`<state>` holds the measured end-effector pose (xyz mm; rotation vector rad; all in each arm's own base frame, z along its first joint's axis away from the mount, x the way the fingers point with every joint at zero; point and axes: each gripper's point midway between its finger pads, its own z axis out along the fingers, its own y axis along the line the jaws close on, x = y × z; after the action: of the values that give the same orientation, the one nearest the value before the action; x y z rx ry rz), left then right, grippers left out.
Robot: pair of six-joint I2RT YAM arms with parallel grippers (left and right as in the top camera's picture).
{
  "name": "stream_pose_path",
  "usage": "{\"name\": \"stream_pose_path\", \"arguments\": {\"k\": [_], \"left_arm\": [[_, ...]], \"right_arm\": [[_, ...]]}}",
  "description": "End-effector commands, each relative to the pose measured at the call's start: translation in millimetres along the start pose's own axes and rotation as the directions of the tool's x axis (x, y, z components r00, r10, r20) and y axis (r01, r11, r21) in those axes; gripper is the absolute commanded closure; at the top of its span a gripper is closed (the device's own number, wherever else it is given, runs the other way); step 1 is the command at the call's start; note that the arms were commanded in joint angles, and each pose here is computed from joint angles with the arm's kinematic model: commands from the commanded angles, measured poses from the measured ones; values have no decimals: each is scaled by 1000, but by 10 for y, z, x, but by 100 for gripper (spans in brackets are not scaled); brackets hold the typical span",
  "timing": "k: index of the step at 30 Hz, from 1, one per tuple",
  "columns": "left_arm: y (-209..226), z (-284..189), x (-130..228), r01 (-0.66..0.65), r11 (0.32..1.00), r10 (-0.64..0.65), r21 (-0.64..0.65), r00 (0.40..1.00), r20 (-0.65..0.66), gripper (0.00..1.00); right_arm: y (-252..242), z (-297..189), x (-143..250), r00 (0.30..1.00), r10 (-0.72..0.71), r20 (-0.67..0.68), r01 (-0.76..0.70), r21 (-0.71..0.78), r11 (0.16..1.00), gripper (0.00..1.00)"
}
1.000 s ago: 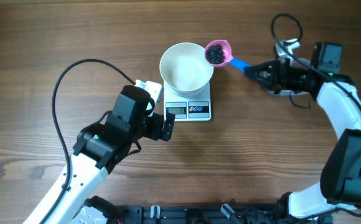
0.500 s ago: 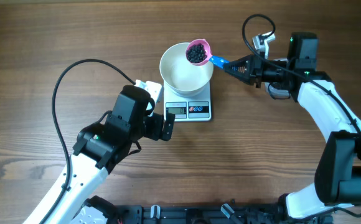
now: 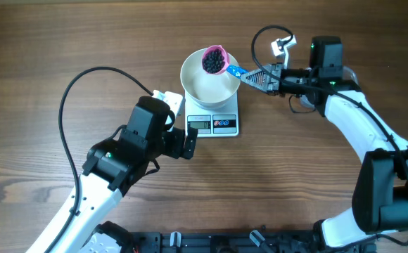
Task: Scoop item into bowl and weigh 150g on scale
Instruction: 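Carry the scoop left over the white bowl with the right gripper, then tilt the scoop with the right gripper to pour beans into the bowl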
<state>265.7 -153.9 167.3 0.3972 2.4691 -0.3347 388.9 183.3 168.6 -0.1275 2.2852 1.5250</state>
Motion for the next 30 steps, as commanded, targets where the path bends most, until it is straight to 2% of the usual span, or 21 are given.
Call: {"name": "stream_pose_path", "arguments": {"k": [1,8,15,20,30], "left_arm": [[-8,-3,-9,-24,1000,24,-2,1000,2,0],[-8,-3,-9,-24,1000,24,-2,1000,2,0],[-8,-3,-9,-24,1000,24,-2,1000,2,0],[-8,-3,-9,-24,1000,24,-2,1000,2,0],[-8,-3,-9,-24,1000,24,-2,1000,2,0]], "right_arm": [[-47,-17,-46,994,-103,31,100,87,991,96],[-71,-132,-82,974,-221,44,208,202,957,96],[-41,-112,-57,955,-295,21,285,202,937,96],[-110,-25,-47,929,-369,-10,357,278,892,96],[-83,85,3,902,-429,-47,422,308,853,96]]}}
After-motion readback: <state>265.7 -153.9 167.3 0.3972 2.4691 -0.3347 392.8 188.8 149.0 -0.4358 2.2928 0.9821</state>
